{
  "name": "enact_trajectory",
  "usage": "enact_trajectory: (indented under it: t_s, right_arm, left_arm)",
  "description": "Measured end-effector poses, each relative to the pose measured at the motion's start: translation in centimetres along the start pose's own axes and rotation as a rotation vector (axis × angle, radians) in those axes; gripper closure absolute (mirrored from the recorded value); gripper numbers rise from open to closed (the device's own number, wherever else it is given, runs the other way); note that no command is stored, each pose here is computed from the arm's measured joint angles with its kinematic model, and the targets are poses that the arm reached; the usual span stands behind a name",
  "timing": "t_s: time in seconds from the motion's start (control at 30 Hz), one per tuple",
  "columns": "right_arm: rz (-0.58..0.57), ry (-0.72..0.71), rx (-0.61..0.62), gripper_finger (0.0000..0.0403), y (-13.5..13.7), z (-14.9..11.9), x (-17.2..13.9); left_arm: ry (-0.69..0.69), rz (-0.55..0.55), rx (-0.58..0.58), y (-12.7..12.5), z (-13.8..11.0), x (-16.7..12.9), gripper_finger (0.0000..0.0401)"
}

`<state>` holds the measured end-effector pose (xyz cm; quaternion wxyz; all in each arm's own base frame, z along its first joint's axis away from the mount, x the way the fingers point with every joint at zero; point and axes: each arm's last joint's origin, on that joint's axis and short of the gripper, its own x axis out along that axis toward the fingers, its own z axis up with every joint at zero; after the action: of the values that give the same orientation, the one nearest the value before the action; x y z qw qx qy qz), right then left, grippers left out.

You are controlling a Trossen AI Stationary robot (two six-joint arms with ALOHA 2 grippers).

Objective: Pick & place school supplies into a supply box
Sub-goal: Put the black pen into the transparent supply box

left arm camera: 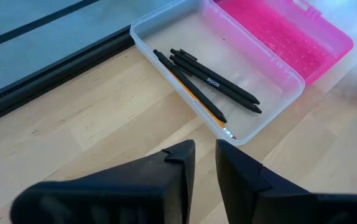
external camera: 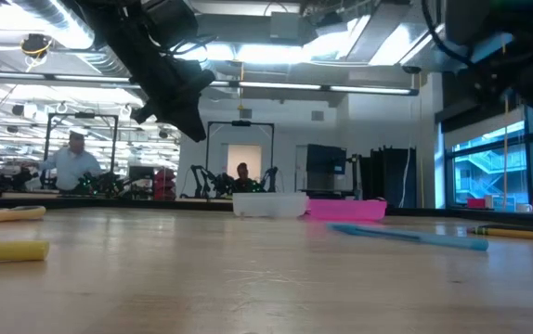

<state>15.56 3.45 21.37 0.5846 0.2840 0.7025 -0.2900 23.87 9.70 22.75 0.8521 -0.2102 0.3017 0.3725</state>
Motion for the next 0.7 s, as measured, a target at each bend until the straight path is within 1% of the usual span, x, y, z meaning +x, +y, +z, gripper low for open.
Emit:
enact_trajectory:
  t_s: [0.2,0.43,0.57,0.7]
  right_arm:
    - [0.090,0.018,-0.036,0.0148,0.8,-0.4,3.0]
    - [0.063,0.026,-0.040,0.0178,0.5,-1.1,5.1]
    - [0.084,-0.014,-0.118,0.0193,0.7,-1.2,5.8]
    - [0.059,0.000,-0.069,0.0203,0.4,-1.4,6.7]
  left_arm:
    - [0.000,0.000,0.000,0.0,0.0,0.0,0.0346]
    - [0.000,0.000,0.000,0.0,0.0,0.0,0.0343]
    - [0.000,0.000,0.000,0.0,0.0,0.0,0.0344]
    - [0.000,0.000,0.000,0.0,0.0,0.0,0.0346]
